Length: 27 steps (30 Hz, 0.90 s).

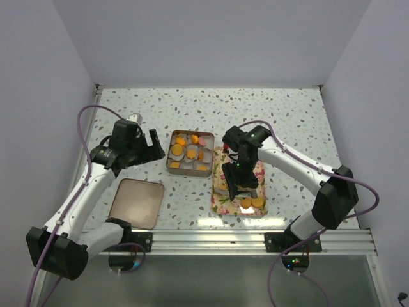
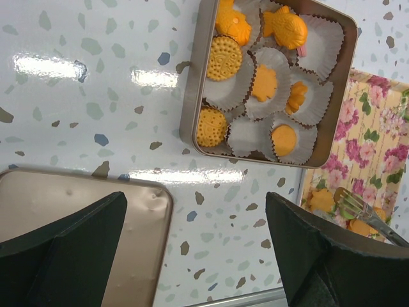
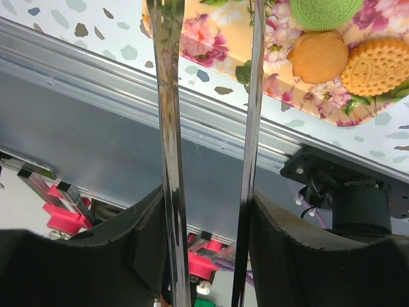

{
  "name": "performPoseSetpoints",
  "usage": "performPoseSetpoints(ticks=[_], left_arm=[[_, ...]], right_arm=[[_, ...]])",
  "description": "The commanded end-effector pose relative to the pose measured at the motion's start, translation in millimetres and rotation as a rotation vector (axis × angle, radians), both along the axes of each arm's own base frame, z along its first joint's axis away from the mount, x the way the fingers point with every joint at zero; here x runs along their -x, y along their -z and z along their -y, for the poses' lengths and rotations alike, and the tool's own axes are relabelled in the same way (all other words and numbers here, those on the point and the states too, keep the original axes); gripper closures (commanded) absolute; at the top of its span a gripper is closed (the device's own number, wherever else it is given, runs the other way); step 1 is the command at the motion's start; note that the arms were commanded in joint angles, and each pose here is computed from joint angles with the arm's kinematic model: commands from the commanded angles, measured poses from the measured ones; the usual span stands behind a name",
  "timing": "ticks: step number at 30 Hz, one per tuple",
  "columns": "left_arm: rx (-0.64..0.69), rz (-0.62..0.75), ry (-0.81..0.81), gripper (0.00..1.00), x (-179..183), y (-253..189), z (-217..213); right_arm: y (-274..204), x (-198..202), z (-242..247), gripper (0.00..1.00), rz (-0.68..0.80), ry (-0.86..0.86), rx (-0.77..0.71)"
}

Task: Pack the cookies

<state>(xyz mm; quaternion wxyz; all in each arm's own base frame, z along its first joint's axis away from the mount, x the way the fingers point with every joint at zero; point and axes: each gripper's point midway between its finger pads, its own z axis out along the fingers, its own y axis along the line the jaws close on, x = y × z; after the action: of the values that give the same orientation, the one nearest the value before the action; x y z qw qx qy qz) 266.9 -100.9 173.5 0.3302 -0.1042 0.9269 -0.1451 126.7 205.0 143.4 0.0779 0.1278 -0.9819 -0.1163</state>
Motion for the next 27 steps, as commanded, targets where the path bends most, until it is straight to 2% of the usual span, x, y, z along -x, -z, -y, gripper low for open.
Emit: performPoseSetpoints(ticks=[1, 13, 19, 27], left_arm=[[-0.011, 0.045, 0.0, 0.04, -9, -6, -3], [-0.022, 0.04, 0.001, 0.04, -8, -2, -6], [-0.026, 0.043, -0.001, 0.04, -8, -2, -8], [-0.033, 0.054, 0.0, 0.04, -13, -10, -10]], right_arm=[[3, 5, -3, 0.49, -0.024, -0.025, -0.009], [15, 3, -4, 0.49, -0.043, -0.043, 0.023], [16, 0, -5, 0.6, -0.04, -0.047, 0.03], [-16, -22, 3, 0.63, 0.073, -0.051, 0.095]])
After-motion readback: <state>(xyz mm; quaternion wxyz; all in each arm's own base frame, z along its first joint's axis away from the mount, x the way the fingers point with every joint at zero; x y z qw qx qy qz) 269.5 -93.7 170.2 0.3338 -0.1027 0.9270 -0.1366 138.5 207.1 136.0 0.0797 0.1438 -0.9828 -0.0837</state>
